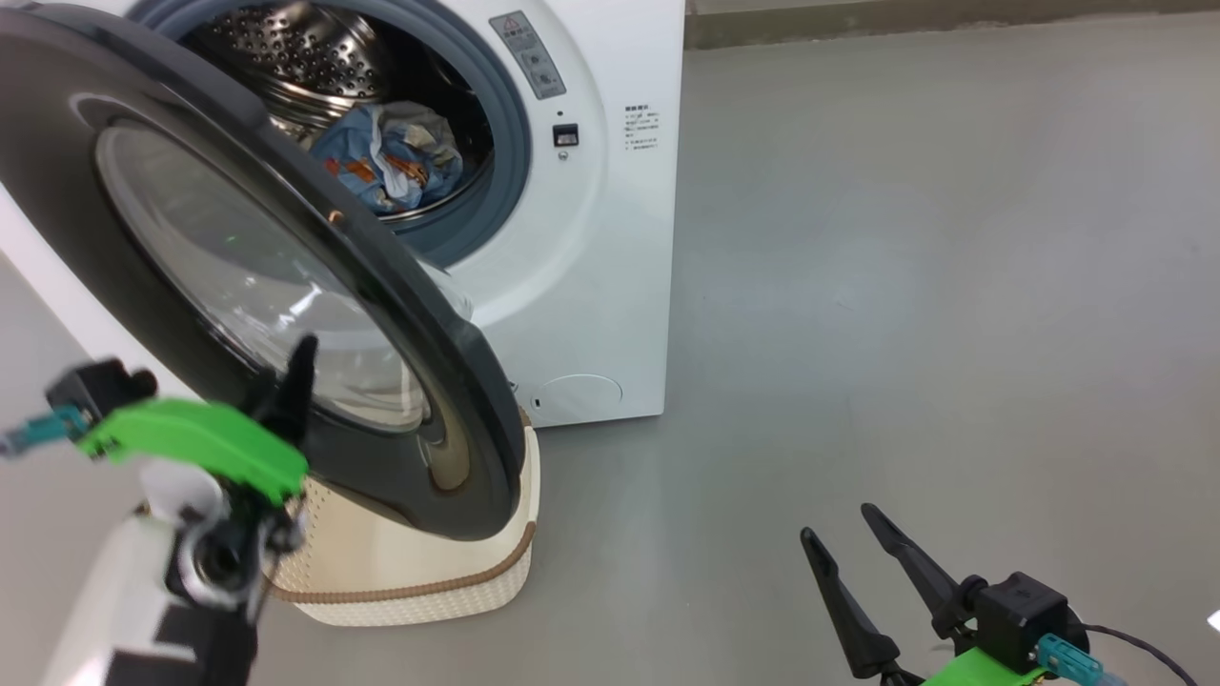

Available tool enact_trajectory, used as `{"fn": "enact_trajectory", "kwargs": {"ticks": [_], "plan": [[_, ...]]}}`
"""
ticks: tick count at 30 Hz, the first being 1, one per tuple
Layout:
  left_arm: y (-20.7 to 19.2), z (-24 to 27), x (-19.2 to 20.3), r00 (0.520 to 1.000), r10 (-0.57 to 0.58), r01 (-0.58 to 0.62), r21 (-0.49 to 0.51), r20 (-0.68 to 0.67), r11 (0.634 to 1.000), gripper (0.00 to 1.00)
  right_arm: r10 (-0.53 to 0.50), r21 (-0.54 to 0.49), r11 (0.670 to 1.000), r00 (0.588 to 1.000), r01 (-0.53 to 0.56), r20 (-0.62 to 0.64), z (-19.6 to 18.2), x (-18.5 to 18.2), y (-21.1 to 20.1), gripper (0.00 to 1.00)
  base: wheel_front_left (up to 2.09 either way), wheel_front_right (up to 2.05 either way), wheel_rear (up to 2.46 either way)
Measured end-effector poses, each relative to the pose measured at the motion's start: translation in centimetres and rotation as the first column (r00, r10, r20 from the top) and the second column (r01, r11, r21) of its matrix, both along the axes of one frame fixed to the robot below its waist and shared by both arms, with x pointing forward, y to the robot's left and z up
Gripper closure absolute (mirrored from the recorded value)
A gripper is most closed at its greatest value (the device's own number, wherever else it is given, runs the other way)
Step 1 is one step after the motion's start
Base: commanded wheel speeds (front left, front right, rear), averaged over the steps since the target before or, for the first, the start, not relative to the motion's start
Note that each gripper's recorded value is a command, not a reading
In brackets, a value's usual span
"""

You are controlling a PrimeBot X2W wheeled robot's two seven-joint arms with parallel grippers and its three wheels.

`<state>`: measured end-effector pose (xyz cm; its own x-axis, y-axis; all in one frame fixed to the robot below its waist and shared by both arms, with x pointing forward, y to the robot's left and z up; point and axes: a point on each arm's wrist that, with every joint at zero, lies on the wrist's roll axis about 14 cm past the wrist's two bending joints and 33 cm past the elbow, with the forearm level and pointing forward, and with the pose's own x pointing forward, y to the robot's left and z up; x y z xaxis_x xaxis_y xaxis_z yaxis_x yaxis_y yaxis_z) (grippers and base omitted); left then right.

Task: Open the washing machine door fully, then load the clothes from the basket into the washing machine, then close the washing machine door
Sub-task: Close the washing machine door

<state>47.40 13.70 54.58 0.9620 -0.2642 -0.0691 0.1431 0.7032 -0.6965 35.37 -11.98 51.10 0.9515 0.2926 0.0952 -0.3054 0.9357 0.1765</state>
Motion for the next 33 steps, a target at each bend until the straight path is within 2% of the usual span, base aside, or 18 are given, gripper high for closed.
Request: {"fn": "enact_trajectory", "kwargs": {"ticks": [4,8,10,14,19,28,33], "plan": [[0.0,-2.0,-2.2,1.000,-0.018,0.015,0.143,0.023,0.990,0.00,-0.012,0.000,1.000,1.000,0.012,0.001,0.0,-0.2,-0.4,0.00,0.00,0.00,0.00],[0.9,-3.3,-3.9,0.996,-0.018,-0.008,0.308,0.082,0.951,0.00,-0.016,-0.002,1.000,1.000,0.016,0.013,0.4,-0.1,-0.6,0.00,0.00,0.00,0.00],[1.2,-3.4,-4.5,0.993,-0.003,-0.039,0.348,0.119,0.937,0.00,-0.018,-0.007,1.000,1.000,0.018,0.020,0.6,-0.2,-0.7,0.00,0.00,0.00,0.00],[1.5,-4.9,-6.4,0.988,0.005,-0.075,0.459,0.152,0.885,0.00,-0.040,-0.005,0.999,0.999,0.040,0.015,0.4,-0.6,-1.4,0.00,0.00,0.00,0.00],[1.9,-7.9,-9.4,0.994,0.036,-0.083,0.512,0.103,0.855,0.00,-0.056,-0.005,0.998,0.998,0.056,0.017,0.4,-0.7,-1.9,0.00,0.00,0.00,0.00],[3.0,-7.1,-12.2,0.976,0.155,-0.210,0.475,0.154,0.854,0.00,-0.083,-0.004,0.997,0.996,0.083,0.014,0.3,-0.4,-2.7,0.00,0.00,0.00,0.00],[3.3,-7.7,-13.5,0.975,0.168,-0.220,0.489,0.148,0.844,0.00,-0.091,-0.002,0.996,0.996,0.091,0.009,0.1,-0.5,-2.8,0.00,0.00,0.00,0.00]]}}
